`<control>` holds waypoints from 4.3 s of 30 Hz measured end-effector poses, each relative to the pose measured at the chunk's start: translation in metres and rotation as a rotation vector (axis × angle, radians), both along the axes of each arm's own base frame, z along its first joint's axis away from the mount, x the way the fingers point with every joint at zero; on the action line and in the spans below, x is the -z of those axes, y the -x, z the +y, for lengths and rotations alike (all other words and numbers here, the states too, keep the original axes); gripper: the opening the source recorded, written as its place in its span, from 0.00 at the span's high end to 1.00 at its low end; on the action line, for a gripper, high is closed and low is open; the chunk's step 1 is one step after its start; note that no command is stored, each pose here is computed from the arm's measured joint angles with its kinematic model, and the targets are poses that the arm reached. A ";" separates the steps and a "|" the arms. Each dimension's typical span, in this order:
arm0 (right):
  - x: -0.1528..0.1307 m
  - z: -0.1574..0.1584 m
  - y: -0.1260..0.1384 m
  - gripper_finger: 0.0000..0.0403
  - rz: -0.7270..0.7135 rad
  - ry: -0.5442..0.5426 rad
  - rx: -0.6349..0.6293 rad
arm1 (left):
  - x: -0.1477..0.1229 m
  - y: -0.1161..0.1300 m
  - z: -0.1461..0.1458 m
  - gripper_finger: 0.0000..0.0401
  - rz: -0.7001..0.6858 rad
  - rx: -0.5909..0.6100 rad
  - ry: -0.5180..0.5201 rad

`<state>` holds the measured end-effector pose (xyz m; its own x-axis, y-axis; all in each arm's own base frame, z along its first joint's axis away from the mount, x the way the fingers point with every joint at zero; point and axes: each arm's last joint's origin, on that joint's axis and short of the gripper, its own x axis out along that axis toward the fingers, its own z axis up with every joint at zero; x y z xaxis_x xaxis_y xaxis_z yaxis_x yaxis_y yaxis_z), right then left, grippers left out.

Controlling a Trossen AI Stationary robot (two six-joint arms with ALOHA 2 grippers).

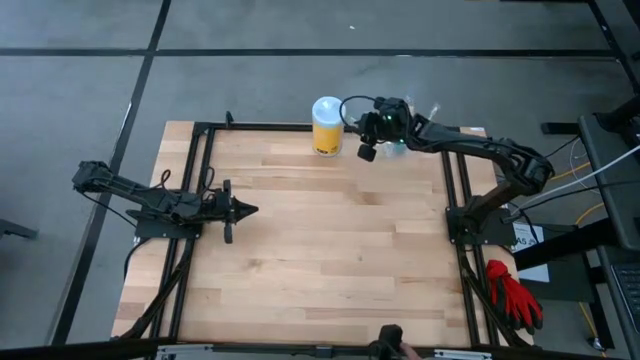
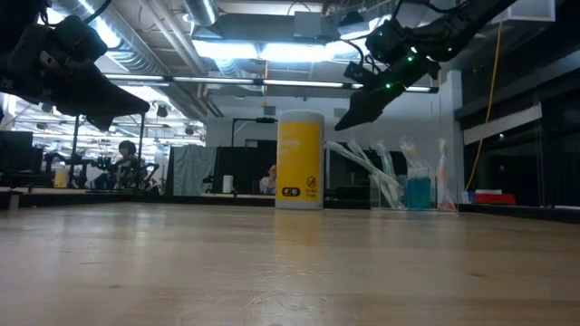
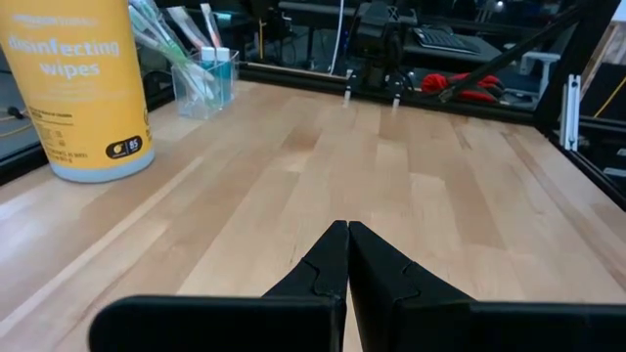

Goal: Pick & Place toothbrushing station
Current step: Put the green toothbrush into the transparent organizer, then adjust the transparent organizer

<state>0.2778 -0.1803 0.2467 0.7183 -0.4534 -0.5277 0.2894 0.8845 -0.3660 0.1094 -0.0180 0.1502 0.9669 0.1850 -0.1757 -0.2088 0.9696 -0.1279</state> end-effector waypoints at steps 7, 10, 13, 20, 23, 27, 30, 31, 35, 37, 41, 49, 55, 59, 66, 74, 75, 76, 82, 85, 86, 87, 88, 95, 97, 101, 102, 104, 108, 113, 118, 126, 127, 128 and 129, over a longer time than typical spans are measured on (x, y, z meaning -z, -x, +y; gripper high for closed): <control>0.010 -0.006 -0.006 0.55 0.001 -0.008 0.029 | 0.000 0.000 0.000 0.99 0.000 0.007 0.005; 0.015 -0.008 -0.008 0.48 0.017 0.003 0.059 | 0.000 0.000 0.000 0.99 0.000 0.007 0.008; 0.015 -0.011 -0.011 0.42 -0.013 0.031 0.083 | 0.000 0.000 0.000 0.99 -0.002 0.006 0.014; 0.025 -0.024 -0.012 0.35 -0.019 0.048 0.138 | 0.000 0.000 0.000 0.99 -0.004 0.006 0.023; 0.030 -0.027 -0.014 0.34 -0.005 0.041 0.134 | 0.000 0.000 0.000 0.99 -0.004 0.009 0.024; 0.032 -0.033 -0.024 0.34 -0.001 0.045 0.127 | 0.000 0.000 0.000 0.99 -0.002 0.010 0.020; 0.041 -0.041 -0.031 0.34 0.036 0.023 0.132 | 0.000 0.000 0.000 0.99 -0.002 0.010 0.018; 0.042 -0.043 -0.033 0.34 0.048 0.018 0.133 | 0.000 0.000 0.000 0.99 -0.002 0.010 0.018; 0.038 -0.050 -0.042 0.34 0.086 0.054 0.172 | 0.000 0.000 -0.001 0.99 -0.004 0.020 0.033; 0.036 -0.052 -0.043 0.34 0.103 0.059 0.198 | 0.000 0.000 -0.001 0.99 -0.004 0.022 0.037; 0.030 -0.055 -0.043 0.38 0.130 0.081 0.246 | 0.000 0.000 -0.001 0.99 -0.005 0.021 0.037; 0.023 -0.049 -0.044 0.68 0.203 0.044 0.234 | 0.000 0.000 -0.001 0.99 -0.005 0.020 0.038; 0.006 -0.038 -0.035 0.93 0.237 0.029 0.222 | 0.000 0.000 -0.001 0.99 -0.012 0.017 0.053; -0.014 -0.036 -0.023 0.96 0.218 0.061 0.245 | -0.001 0.000 -0.001 0.99 -0.016 0.017 0.055; -0.026 -0.049 0.002 0.75 0.186 -0.017 0.349 | -0.001 0.000 -0.001 0.99 -0.025 0.015 0.068; -0.028 -0.056 0.014 0.71 0.152 -0.092 0.352 | -0.001 0.000 -0.001 0.99 -0.026 0.013 0.077; -0.028 -0.057 0.015 0.71 0.153 -0.093 0.354 | -0.001 0.000 -0.001 0.99 -0.027 0.012 0.081; -0.029 -0.057 0.017 0.71 0.159 -0.097 0.358 | -0.001 0.000 -0.001 0.99 -0.027 0.012 0.082; -0.038 -0.060 0.028 0.71 0.151 -0.063 0.402 | -0.001 0.000 -0.001 0.99 -0.028 0.006 0.088; -0.045 -0.064 0.035 0.71 0.138 -0.031 0.423 | -0.001 0.000 0.000 0.99 -0.030 -0.006 0.086; -0.048 -0.065 0.037 0.71 0.127 -0.023 0.427 | -0.001 0.000 0.000 0.99 -0.030 -0.007 0.086; -0.052 -0.064 0.040 0.71 0.115 -0.017 0.430 | -0.001 0.000 0.000 0.99 -0.030 -0.008 0.088; -0.057 -0.063 0.043 0.71 0.096 -0.009 0.428 | -0.001 0.000 0.000 0.99 -0.030 -0.008 0.089; -0.093 -0.033 0.071 0.71 -0.002 -0.098 0.416 | 0.000 0.000 0.000 0.99 -0.027 -0.018 0.118; -0.087 -0.018 0.078 0.71 0.009 -0.241 0.382 | 0.000 0.000 0.000 0.99 -0.027 -0.037 0.114; -0.043 0.015 0.078 0.71 0.074 -0.451 0.316 | 0.002 -0.001 0.002 0.99 -0.009 -0.095 0.097; -0.029 0.021 0.076 0.71 0.085 -0.468 0.307 | 0.002 -0.001 0.002 0.99 -0.004 -0.108 0.093; -0.001 0.030 0.071 0.71 0.080 -0.470 0.310 | 0.004 -0.002 0.002 0.99 0.010 -0.122 0.094; 0.025 0.026 0.067 0.71 -0.032 -0.415 0.410 | 0.007 -0.003 0.001 0.99 0.023 -0.109 0.145; 0.042 0.022 0.071 0.71 0.062 -0.427 0.505 | 0.005 -0.003 -0.004 0.99 0.009 -0.053 0.194; 0.059 0.023 0.067 0.71 0.185 -0.401 0.520 | 0.004 -0.002 -0.005 0.99 -0.010 -0.078 0.181; 0.078 0.017 0.058 0.71 0.223 -0.374 0.582 | 0.004 -0.002 -0.005 0.99 -0.012 -0.082 0.176; 0.078 0.017 0.058 0.71 0.215 -0.370 0.583 | 0.004 -0.002 -0.005 0.99 -0.012 -0.081 0.175; 0.077 0.016 0.057 0.71 0.206 -0.364 0.584 | 0.004 -0.002 -0.005 0.99 -0.012 -0.081 0.175; 0.077 0.016 0.057 0.71 0.205 -0.358 0.589 | 0.004 -0.002 -0.005 0.99 -0.012 -0.081 0.175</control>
<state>0.2209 -0.1645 0.1697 0.2787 -0.5088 -0.8145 0.7120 0.6787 -0.1803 0.1118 -0.0226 0.1467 0.9522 0.2303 -0.2007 -0.2830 0.9123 -0.2959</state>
